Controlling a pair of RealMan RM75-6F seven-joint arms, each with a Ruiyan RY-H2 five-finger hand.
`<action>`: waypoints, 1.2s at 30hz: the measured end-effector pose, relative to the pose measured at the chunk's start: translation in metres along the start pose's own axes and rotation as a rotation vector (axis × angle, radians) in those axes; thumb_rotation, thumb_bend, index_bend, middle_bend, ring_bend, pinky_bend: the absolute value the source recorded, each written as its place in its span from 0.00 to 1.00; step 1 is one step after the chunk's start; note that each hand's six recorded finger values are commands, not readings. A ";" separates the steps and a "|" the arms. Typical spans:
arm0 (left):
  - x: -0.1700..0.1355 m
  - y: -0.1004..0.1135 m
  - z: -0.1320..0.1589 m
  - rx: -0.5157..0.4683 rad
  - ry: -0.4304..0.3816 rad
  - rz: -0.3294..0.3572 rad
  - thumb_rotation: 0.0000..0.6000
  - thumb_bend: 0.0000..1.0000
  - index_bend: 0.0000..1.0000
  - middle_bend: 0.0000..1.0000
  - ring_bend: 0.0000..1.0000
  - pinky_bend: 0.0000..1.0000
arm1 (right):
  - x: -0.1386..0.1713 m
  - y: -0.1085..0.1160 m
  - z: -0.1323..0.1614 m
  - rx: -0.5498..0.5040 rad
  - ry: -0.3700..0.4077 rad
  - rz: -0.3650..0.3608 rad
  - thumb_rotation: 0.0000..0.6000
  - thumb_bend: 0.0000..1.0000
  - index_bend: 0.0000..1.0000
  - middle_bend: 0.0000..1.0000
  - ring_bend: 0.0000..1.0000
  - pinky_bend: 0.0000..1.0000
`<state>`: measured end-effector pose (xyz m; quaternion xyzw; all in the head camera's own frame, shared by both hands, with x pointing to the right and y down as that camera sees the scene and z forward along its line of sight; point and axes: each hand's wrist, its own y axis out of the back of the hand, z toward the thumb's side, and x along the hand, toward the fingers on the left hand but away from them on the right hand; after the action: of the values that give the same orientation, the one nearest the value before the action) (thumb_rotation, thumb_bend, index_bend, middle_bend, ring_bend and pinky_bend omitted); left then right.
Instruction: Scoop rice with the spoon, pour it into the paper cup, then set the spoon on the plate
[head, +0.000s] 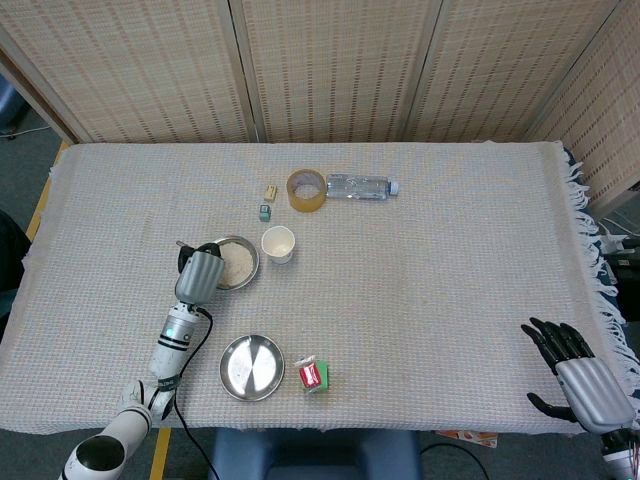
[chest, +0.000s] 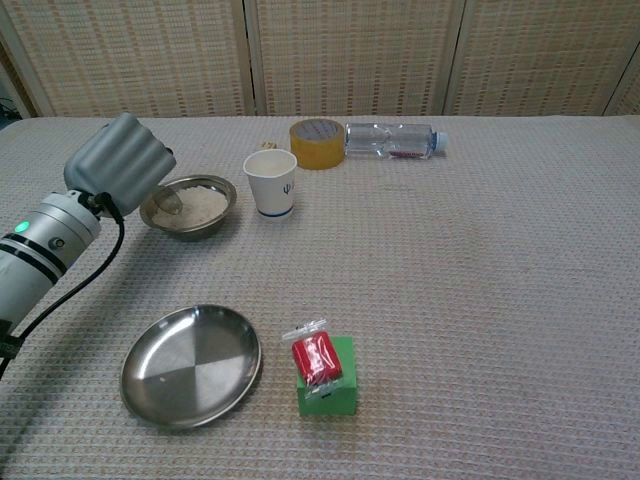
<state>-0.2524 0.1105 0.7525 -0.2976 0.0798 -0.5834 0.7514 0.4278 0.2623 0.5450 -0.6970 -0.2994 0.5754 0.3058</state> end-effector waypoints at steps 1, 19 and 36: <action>-0.001 0.001 0.001 0.003 -0.001 0.002 1.00 0.41 0.68 1.00 1.00 1.00 | 0.000 0.000 0.000 -0.003 0.002 0.003 1.00 0.12 0.00 0.00 0.00 0.00; -0.006 -0.004 0.007 0.031 -0.033 -0.004 1.00 0.41 0.68 1.00 1.00 1.00 | 0.005 0.001 0.004 -0.012 0.023 0.012 1.00 0.12 0.00 0.00 0.00 0.00; -0.010 -0.003 0.016 -0.089 -0.051 -0.028 1.00 0.41 0.69 1.00 1.00 1.00 | 0.005 0.002 0.003 -0.012 0.020 0.007 1.00 0.12 0.00 0.00 0.00 0.00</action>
<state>-0.2509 0.1252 0.7647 -0.3467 0.0823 -0.5818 0.7312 0.4259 0.2652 0.5404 -0.7056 -0.2974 0.5677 0.3024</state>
